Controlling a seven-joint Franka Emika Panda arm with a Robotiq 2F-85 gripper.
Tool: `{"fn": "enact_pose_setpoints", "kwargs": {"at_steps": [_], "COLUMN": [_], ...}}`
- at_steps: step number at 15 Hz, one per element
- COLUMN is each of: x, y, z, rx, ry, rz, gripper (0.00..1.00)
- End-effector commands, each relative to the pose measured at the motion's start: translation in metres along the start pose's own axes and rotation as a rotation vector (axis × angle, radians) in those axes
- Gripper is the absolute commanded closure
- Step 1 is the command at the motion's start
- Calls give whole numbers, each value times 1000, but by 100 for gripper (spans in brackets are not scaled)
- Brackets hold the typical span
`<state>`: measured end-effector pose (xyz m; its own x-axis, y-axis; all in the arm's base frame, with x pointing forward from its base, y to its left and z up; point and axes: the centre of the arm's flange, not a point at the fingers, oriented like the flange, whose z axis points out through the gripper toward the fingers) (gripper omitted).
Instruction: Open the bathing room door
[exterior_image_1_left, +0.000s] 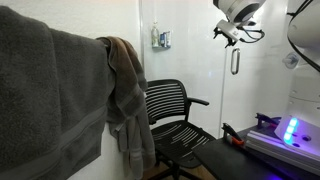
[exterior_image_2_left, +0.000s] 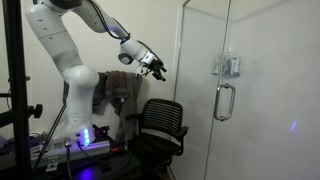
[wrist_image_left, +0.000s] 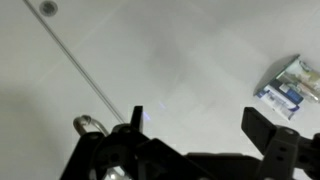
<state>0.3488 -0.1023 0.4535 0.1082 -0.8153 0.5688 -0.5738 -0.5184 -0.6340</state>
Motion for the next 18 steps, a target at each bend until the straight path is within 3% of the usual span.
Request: {"fn": "enact_pose_setpoints", "kwargs": {"at_steps": [1,3,5,7,12,17,18], "x": [21,40,25,32,128,194,211], "y": [8,15,19,33,55,71,37], "z": [-6,-14,-7,19,35,28,-43], "rx": [-2,4,-13,-13,6,-28,-30], "ry": [55,96,58,161,304,478,390], "rz": [8,30,-7,-118,-371,-572,-516], "gripper": [0,0,0,0,0,0,0]}}
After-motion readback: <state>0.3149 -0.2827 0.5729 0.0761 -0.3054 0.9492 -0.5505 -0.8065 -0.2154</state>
